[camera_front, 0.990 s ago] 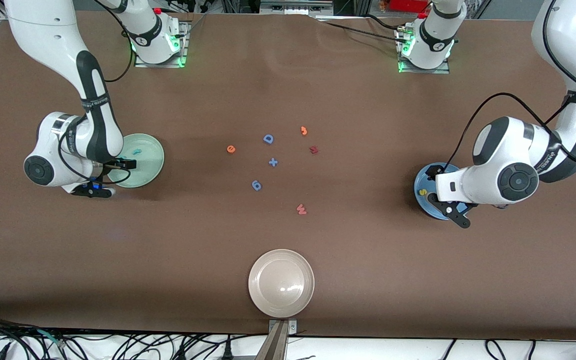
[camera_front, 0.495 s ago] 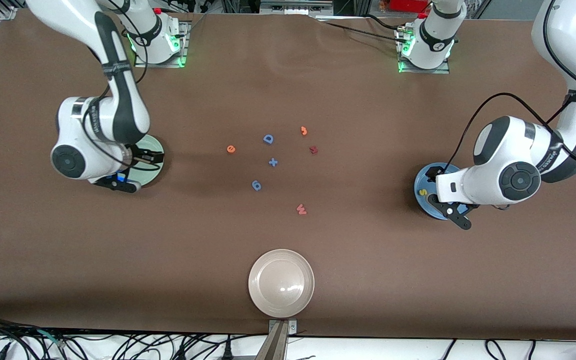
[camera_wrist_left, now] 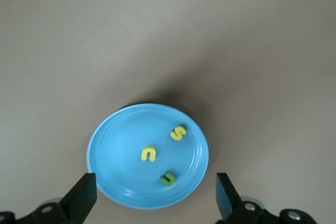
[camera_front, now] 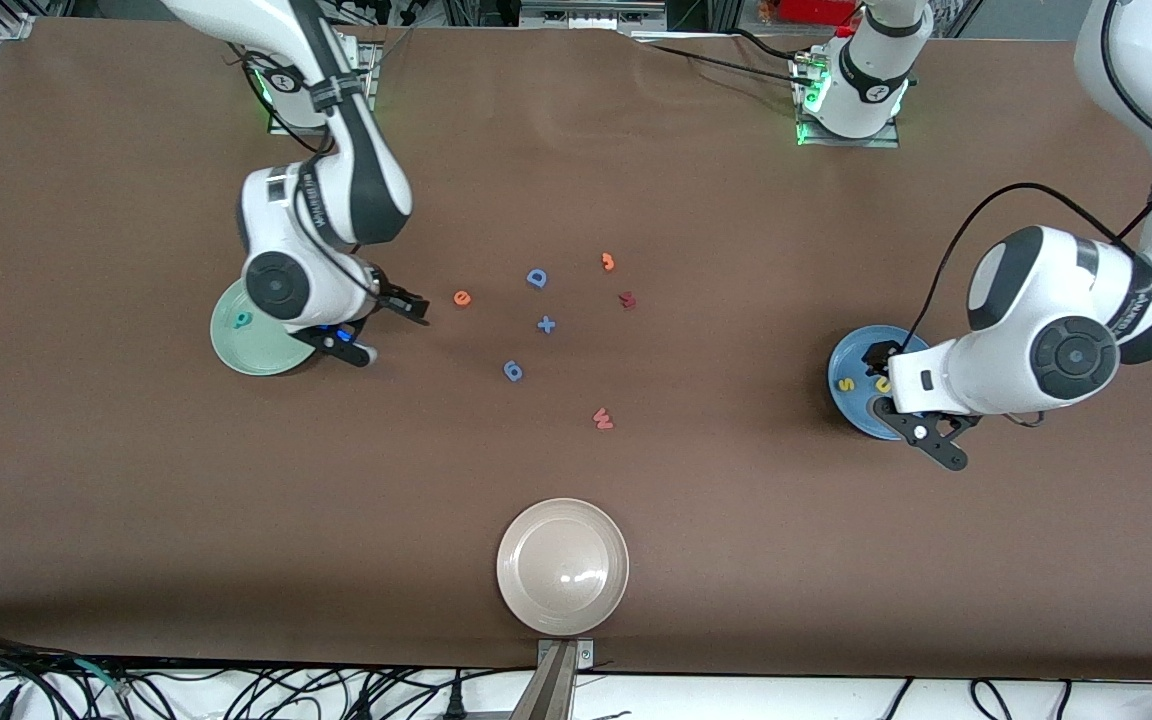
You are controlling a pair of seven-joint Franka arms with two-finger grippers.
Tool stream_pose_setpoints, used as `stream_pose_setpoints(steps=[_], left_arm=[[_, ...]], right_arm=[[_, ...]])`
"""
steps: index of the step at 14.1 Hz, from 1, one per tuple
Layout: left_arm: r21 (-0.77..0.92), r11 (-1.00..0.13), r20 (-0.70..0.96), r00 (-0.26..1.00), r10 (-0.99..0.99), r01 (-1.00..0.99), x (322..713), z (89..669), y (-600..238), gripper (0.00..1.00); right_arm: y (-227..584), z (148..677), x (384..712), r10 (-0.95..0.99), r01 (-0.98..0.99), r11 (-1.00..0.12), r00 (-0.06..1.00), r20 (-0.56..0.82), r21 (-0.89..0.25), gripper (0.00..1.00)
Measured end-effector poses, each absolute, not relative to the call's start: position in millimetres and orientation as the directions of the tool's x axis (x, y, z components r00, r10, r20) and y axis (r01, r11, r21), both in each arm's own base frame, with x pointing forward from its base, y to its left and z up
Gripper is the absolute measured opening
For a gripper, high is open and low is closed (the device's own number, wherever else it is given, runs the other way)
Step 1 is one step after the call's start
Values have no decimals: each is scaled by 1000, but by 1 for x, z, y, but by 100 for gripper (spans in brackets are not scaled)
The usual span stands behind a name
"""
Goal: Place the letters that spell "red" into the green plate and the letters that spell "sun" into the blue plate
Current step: 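Grip the orange e with the right gripper while the left gripper withdraws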
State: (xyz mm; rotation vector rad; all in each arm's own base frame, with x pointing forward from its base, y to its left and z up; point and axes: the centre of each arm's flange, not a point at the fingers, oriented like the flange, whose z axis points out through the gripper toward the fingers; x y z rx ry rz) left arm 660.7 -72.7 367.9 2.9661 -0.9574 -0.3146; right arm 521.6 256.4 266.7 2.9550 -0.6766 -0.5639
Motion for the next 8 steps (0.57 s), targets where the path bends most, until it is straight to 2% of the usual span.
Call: stream_pose_setpoints(steps=[3,8], left_arm=[[31,-844,-198,824,-530,-535,661,425,-72,100],[-74,-878,-132,877,-462,-474,658,514,-58,100]], right_arm=[[287,235,507,-468,-451,-883,832,-296,130,98],[294,194,488,-484,-469,-875,838,-252,119,97]])
